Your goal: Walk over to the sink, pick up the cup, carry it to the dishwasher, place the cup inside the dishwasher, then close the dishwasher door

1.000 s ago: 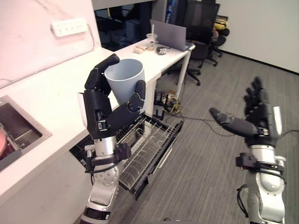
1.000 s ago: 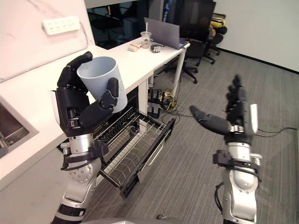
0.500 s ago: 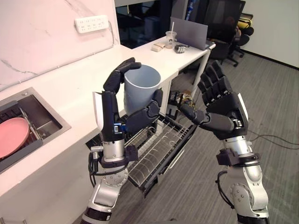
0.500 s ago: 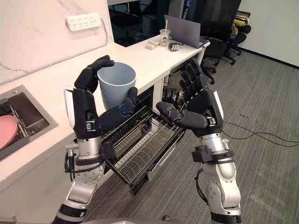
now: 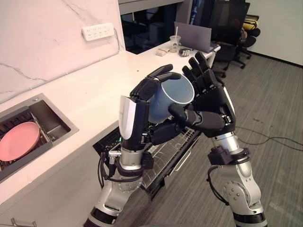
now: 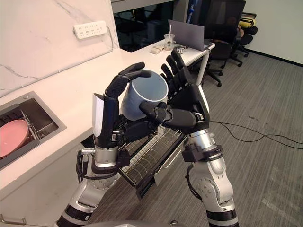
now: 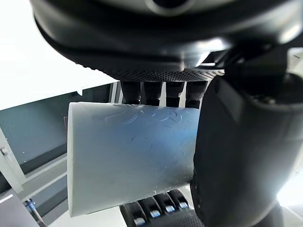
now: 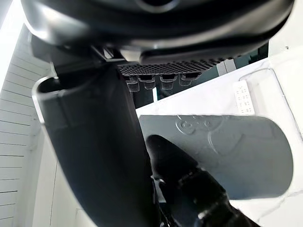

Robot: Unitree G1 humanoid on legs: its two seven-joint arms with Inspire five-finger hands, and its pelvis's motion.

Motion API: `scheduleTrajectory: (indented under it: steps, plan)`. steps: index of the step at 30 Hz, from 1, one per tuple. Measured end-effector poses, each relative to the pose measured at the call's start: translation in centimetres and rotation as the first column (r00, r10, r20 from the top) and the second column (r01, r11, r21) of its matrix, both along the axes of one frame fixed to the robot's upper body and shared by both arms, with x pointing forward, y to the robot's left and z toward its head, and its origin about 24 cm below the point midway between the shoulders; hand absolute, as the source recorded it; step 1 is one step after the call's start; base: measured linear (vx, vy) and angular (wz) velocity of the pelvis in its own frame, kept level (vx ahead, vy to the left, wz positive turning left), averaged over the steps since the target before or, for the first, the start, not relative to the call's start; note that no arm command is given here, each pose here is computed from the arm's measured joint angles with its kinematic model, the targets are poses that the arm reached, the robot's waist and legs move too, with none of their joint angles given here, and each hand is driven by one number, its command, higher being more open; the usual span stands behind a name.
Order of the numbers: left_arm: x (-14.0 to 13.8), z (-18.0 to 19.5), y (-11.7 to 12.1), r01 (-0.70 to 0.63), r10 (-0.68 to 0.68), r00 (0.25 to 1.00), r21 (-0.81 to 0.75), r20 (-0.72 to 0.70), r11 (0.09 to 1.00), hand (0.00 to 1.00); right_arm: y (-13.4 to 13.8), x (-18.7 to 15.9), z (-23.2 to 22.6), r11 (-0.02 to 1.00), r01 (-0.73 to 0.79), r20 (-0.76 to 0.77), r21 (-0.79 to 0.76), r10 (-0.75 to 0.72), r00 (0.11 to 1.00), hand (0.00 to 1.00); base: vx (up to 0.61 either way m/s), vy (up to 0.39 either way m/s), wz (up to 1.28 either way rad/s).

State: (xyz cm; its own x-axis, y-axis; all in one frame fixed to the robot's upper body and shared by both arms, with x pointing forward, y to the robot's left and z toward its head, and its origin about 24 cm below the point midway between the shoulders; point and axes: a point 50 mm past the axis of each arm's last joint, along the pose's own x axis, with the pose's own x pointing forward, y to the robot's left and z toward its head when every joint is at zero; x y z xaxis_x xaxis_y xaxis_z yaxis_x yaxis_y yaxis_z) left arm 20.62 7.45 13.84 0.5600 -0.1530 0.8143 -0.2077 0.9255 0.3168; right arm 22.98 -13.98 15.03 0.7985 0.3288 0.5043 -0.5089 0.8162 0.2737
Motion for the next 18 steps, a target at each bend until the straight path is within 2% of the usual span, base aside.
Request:
scheduleTrajectory:
  steps: [15, 16, 18]
  plan:
    - [0.0, -1.2, 0.2, -0.128, 0.114, 0.984, 0.097, 0.139, 0.987, 0.00, 0.6, 0.8, -0.8, 0.995, -0.067, -0.144, -0.074, 0.055, 0.988, 1.00, -0.01, -0.005, 0.02]
    - [0.0, -1.2, 0.3, -0.131, 0.116, 0.982, 0.102, 0.146, 0.986, 0.00, 0.7, 0.8, -0.9, 0.994, -0.080, -0.157, -0.073, 0.068, 0.985, 0.00, -0.04, -0.016, 0.10]
    - [0.0, -1.2, 0.4, -0.137, 0.121, 0.981, 0.100, 0.154, 0.985, 0.00, 0.7, 1.0, -0.7, 0.992, -0.096, -0.162, -0.088, 0.081, 0.983, 0.00, -0.04, -0.012, 0.10]
